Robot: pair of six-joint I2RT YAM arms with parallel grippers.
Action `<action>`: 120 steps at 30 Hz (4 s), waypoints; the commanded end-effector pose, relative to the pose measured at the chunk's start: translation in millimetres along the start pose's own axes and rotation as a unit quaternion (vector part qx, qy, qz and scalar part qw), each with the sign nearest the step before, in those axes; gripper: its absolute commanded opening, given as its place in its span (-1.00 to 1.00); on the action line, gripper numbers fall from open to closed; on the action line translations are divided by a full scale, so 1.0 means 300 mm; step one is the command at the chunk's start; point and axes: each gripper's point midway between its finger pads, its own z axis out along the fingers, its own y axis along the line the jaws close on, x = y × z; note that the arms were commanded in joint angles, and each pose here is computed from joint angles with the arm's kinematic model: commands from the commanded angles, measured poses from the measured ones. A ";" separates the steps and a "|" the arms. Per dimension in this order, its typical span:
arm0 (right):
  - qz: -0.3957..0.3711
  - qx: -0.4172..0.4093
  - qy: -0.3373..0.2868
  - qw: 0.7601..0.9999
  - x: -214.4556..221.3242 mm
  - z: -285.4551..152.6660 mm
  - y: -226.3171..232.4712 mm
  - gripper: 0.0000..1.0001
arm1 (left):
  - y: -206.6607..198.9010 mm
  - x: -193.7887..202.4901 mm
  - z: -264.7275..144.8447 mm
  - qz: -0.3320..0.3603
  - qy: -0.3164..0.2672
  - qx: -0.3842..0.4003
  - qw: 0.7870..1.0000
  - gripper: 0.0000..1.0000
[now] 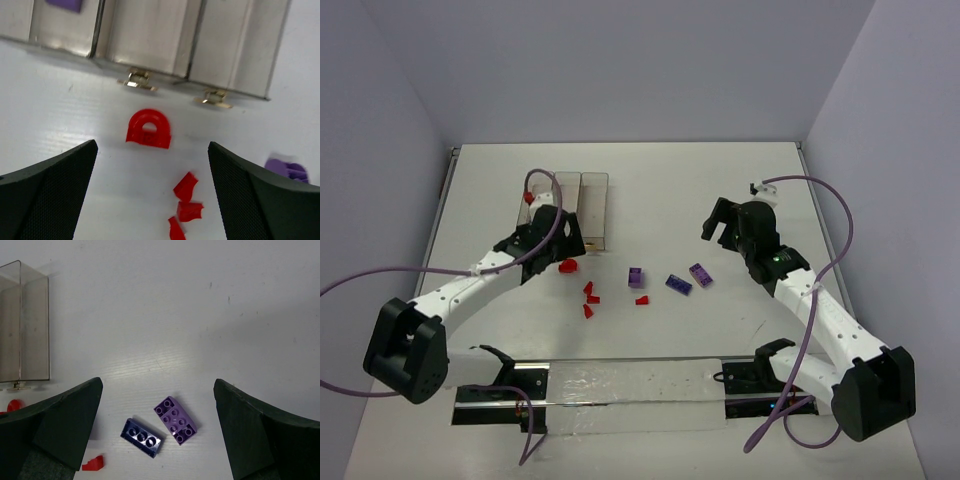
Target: Sort the legos into containers by color
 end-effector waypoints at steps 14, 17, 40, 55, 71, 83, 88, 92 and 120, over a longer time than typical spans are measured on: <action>0.009 -0.013 -0.012 1.000 -0.007 0.000 0.018 1.00 | 0.004 0.126 0.125 0.003 0.057 -0.030 0.998 0.99; 0.008 -0.011 -0.010 1.000 -0.004 0.001 0.016 1.00 | 0.005 0.137 0.143 0.009 0.061 -0.035 0.997 0.99; 0.009 -0.014 -0.014 1.000 -0.012 0.000 0.021 0.99 | 0.013 0.091 0.108 0.018 0.048 -0.043 0.998 -0.12; 0.008 -0.012 -0.015 1.000 -0.005 0.005 0.015 1.00 | -0.068 -0.224 -0.053 0.011 -0.038 -0.022 0.999 -0.21; 0.001 -0.003 -0.025 1.000 -0.020 -0.024 -0.005 0.99 | -0.100 -0.408 0.229 0.010 -0.043 -0.054 0.998 -0.19; 0.004 -0.005 -0.023 1.000 -0.017 -0.027 -0.003 1.00 | -0.086 -0.374 0.331 0.013 -0.022 -0.066 0.998 -0.11; 0.003 -0.005 -0.024 1.000 -0.016 -0.034 -0.005 1.00 | -0.088 -0.370 0.346 0.015 -0.015 -0.068 0.997 0.91; 0.004 -0.004 -0.025 1.000 -0.017 -0.036 -0.007 1.00 | -0.094 -0.399 0.307 0.010 -0.024 -0.061 0.998 0.99; 0.009 -0.019 -0.014 1.000 -0.008 -0.011 0.022 1.00 | -0.136 0.299 -0.045 0.090 0.098 0.023 0.991 0.51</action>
